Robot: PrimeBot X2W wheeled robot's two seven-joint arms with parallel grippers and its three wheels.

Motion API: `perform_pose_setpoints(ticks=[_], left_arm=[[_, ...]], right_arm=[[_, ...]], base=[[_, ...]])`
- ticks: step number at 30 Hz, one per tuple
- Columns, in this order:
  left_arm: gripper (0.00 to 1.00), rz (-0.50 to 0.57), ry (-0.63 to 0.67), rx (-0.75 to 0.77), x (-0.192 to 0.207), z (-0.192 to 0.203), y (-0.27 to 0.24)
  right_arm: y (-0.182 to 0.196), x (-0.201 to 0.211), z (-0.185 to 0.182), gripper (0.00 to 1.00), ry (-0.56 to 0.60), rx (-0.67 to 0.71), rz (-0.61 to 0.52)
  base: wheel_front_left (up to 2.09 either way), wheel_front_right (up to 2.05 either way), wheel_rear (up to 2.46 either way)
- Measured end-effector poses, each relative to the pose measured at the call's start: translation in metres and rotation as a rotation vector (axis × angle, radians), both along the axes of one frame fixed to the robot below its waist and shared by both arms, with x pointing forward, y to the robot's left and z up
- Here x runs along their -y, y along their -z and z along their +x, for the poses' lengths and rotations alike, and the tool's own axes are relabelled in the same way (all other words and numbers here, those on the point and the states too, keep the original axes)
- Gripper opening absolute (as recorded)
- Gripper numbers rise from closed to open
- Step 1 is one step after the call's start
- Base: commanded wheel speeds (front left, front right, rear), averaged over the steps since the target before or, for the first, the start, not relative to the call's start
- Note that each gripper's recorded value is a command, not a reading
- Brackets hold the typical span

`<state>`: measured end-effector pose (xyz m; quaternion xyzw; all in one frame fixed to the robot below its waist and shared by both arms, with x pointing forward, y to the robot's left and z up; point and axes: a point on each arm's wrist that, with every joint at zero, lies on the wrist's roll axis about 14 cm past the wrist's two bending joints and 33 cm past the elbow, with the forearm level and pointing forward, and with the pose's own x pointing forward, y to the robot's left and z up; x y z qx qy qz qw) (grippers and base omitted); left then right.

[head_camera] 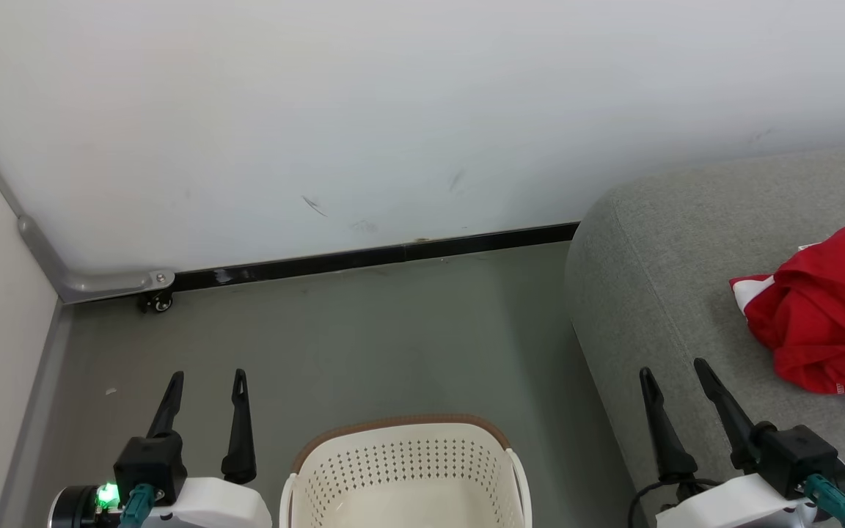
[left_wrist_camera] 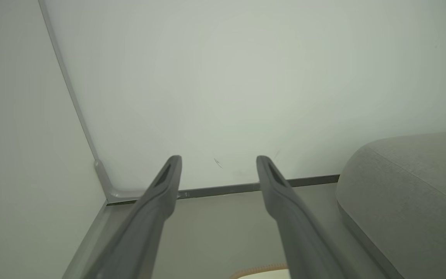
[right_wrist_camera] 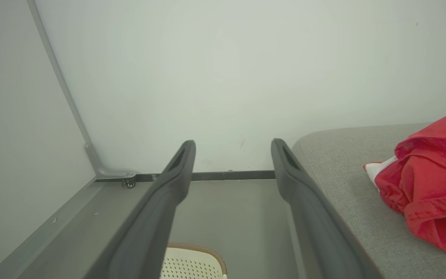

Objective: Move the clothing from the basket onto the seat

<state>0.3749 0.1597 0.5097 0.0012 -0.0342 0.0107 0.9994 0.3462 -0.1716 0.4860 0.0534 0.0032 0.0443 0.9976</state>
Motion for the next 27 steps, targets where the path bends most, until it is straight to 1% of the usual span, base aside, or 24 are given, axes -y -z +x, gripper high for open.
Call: perform_pose_setpoints(ticks=[5, 15, 27], left_arm=[[1.0, 0.003, -0.017, -0.005, -0.004, 0.0, 0.002], [1.0, 0.013, -0.028, -0.015, -0.008, -0.001, 0.005], [1.0, 0.012, -0.051, -0.027, -0.013, -0.005, 0.009]], right_arm=[[-0.005, -0.003, 0.002, 1.0, -0.008, 0.014, -0.017], [0.001, -0.002, -0.003, 1.0, -0.002, -0.015, -0.02], [-0.007, -0.006, 0.001, 1.0, -0.013, 0.005, -0.026]], base=[[0.0, 0.0, 0.0], [0.0, 0.0, 0.0], [0.0, 0.0, 0.0]])
